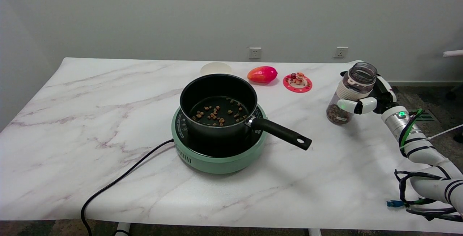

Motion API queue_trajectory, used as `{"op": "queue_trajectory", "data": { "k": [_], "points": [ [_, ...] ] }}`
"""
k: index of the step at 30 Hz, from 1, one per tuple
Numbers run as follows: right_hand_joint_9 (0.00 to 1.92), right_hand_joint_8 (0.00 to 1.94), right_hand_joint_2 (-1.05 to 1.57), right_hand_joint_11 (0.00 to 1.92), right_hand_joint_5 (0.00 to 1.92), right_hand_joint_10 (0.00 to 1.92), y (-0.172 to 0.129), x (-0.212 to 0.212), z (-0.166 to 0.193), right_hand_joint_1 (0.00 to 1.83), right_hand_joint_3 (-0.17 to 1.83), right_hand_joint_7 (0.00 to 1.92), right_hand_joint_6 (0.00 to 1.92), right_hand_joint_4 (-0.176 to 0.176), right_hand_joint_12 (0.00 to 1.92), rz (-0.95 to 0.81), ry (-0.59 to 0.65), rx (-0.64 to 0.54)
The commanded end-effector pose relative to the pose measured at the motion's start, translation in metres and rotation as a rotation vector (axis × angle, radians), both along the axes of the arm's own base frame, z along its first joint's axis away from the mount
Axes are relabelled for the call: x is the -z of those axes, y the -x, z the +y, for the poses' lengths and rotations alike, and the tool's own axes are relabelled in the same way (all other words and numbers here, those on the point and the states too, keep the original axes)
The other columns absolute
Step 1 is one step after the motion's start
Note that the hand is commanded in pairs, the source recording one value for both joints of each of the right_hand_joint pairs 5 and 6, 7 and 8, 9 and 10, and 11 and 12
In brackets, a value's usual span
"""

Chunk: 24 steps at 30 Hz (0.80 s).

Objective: Pick up the bottle.

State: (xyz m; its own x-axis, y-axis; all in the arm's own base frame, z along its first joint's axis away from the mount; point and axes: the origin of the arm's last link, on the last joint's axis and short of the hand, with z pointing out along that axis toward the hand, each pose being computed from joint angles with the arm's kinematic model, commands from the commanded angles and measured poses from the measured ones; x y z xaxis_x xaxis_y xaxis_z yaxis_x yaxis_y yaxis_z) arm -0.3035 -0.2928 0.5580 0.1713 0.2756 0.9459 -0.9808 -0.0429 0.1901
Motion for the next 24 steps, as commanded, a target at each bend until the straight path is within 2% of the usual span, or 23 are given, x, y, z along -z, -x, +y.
{"op": "queue_trajectory", "data": {
  "k": [1,10,12,13,19,24],
  "points": [
    [0.96,1.22,-0.12,0.6,0.76,0.96,-0.0011,-0.0015,0.0002,1.53,1.14,1.22,0.76,0.0,0.6,0.001,0.002,-0.002],
    [0.89,1.21,-0.09,0.6,0.76,0.89,-0.0019,-0.0025,-0.0004,1.51,1.07,1.21,0.76,0.0,0.6,0.003,0.003,0.001],
    [0.92,1.27,-0.03,0.67,0.94,0.92,-0.0024,-0.0027,-0.0008,1.5,1.09,1.27,0.94,0.0,0.67,0.004,0.003,0.001],
    [0.94,1.31,0.02,0.73,1.1,0.94,-0.0025,-0.0029,-0.0007,1.5,1.09,1.31,1.1,0.0,0.73,0.005,0.003,0.002],
    [1.11,1.54,0.2,0.88,1.35,1.11,-0.0029,-0.0033,-0.0007,1.5,0.98,1.54,1.35,0.0,0.88,0.006,0.003,0.002],
    [1.17,1.63,0.35,0.96,1.5,1.17,-0.003,-0.004,-0.0004,1.5,0.85,1.63,1.5,0.0,0.96,0.008,0.004,0.003]
  ]
}}
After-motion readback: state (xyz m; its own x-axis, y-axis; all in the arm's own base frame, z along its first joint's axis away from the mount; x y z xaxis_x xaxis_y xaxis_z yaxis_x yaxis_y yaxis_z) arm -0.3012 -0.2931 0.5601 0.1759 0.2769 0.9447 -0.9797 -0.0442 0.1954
